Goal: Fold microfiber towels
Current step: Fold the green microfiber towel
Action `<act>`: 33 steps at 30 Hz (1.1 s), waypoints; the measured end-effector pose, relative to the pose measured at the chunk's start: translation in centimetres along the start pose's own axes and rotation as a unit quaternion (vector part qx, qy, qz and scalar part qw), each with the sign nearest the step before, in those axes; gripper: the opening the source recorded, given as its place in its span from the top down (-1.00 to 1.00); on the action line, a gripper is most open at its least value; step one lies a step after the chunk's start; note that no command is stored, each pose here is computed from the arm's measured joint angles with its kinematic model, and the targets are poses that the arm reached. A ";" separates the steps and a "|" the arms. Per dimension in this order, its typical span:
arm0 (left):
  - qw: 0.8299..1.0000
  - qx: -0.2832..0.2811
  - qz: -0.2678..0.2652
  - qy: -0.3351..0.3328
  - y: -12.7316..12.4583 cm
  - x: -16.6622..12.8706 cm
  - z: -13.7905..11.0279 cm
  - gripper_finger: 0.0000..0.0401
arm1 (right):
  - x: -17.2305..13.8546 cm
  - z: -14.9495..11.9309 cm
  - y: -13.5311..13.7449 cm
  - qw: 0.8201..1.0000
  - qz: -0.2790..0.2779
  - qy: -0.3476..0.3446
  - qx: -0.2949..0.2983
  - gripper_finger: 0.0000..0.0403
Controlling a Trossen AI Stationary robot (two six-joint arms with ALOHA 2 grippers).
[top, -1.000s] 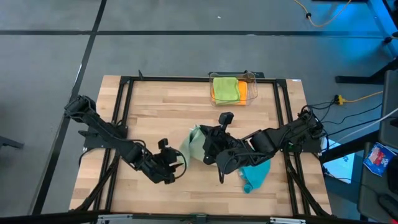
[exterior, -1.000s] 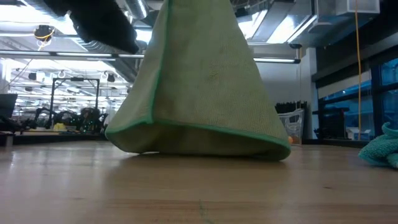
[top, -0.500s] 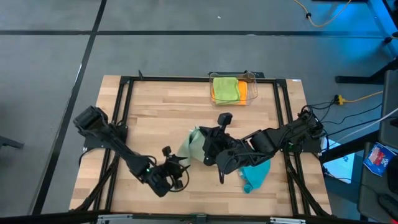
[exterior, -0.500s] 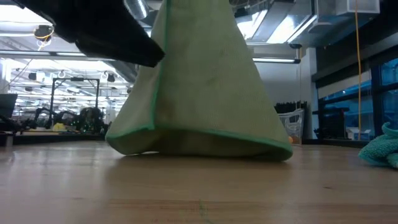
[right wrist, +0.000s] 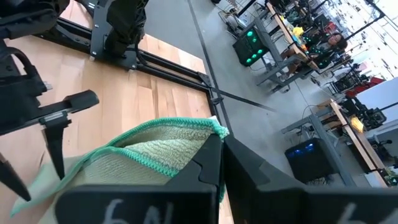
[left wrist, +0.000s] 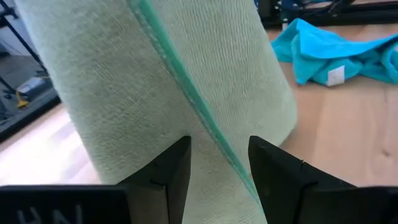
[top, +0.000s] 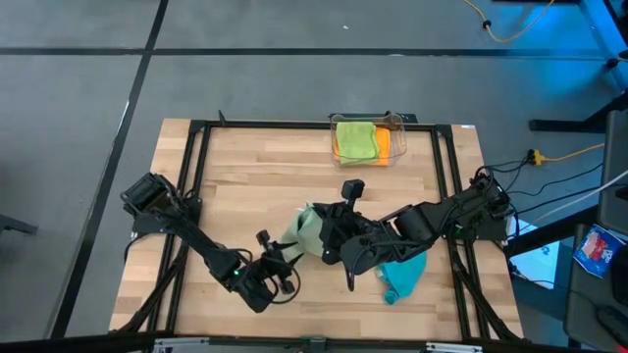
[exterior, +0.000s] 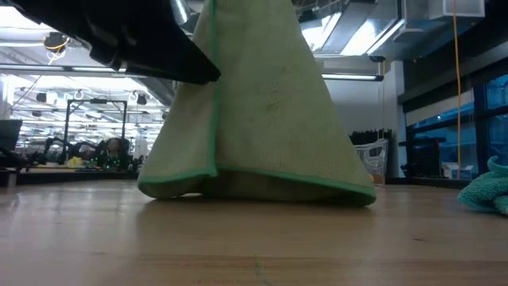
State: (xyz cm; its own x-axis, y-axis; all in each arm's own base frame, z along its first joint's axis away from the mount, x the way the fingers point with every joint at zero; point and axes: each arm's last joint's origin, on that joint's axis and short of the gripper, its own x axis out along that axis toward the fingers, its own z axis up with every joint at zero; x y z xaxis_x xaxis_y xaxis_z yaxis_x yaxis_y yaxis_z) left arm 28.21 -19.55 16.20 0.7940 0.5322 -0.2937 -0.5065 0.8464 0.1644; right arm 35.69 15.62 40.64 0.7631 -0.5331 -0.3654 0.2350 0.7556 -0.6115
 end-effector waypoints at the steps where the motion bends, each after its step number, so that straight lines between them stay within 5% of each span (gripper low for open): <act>1: 1.000 0.002 0.004 -0.001 0.0 0.0 0.0 0.24 | 0.0 0.0 0.0 1.000 0.000 0.000 0.000 0.92; 24: 0.997 -0.062 -0.013 0.051 -0.1 0.9 -1.7 0.24 | 0.0 0.0 0.0 1.000 -0.001 0.000 0.000 0.92; 33: 0.995 -0.090 -0.047 0.026 -1.4 -1.0 -1.6 0.24 | 0.0 0.0 0.0 1.000 -0.001 0.000 0.000 0.92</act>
State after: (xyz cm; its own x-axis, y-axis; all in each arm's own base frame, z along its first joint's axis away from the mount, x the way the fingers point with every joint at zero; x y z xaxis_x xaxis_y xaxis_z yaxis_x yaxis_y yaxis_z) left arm 27.58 -21.24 14.72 0.8244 0.4452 -0.3495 -0.4864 0.8730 -0.0353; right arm 35.69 15.62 40.63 0.7626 -0.5340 -0.3649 0.2355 0.7547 -0.6123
